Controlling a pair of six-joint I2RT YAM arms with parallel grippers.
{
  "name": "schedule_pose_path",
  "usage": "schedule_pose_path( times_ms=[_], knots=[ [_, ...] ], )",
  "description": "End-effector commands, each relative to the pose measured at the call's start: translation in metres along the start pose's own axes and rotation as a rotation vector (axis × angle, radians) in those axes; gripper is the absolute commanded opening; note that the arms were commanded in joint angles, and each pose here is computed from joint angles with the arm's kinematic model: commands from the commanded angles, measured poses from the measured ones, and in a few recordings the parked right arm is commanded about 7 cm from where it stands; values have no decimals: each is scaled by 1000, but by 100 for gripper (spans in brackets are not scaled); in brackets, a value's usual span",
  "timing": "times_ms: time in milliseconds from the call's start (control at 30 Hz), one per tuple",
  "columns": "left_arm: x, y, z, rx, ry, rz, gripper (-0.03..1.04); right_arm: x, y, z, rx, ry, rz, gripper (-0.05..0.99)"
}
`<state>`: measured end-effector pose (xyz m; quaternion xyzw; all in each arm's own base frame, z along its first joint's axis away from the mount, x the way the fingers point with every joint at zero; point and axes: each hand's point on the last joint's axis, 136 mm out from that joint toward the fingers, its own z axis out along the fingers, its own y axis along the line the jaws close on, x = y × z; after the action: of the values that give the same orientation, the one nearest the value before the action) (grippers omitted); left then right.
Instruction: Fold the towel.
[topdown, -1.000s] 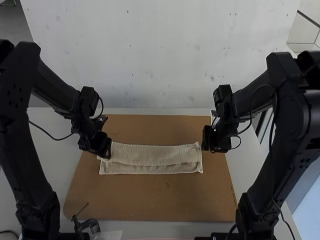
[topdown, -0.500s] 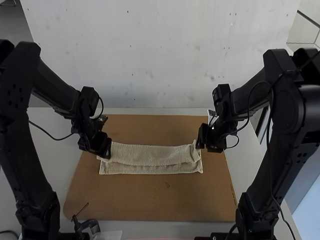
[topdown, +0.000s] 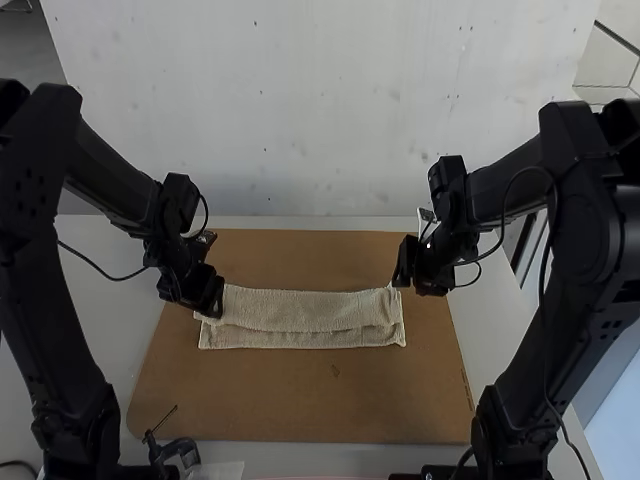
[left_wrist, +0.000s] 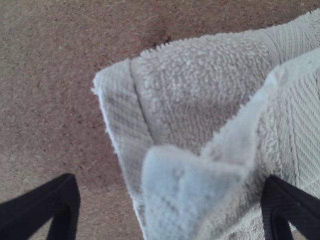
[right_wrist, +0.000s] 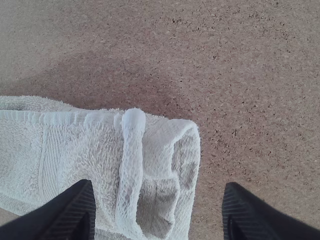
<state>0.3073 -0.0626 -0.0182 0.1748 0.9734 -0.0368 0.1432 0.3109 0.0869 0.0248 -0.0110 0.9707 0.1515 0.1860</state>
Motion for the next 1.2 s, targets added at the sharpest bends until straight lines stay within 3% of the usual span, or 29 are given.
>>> schedule_pose_path(
  times_ms=[0, 600, 867, 967, 1167],
  knots=[
    [-18, 0, -11, 5, -57, 10, 79, 1, -1, 4, -6, 10, 14, 51],
    [-14, 10, -11, -6, -53, -6, 79, 29, -8, 62, 67, 147, -10, 51],
    [-7, 12, -8, -7, -43, -6, 79, 24, -15, 66, 109, 124, -21, 50],
    [-7, 13, -9, -7, -43, -9, 79, 21, -17, 67, 112, 106, -22, 36],
    [-13, 19, -19, -21, -82, -19, 80, 23, -20, 69, 117, 108, -14, 35]
  ],
)
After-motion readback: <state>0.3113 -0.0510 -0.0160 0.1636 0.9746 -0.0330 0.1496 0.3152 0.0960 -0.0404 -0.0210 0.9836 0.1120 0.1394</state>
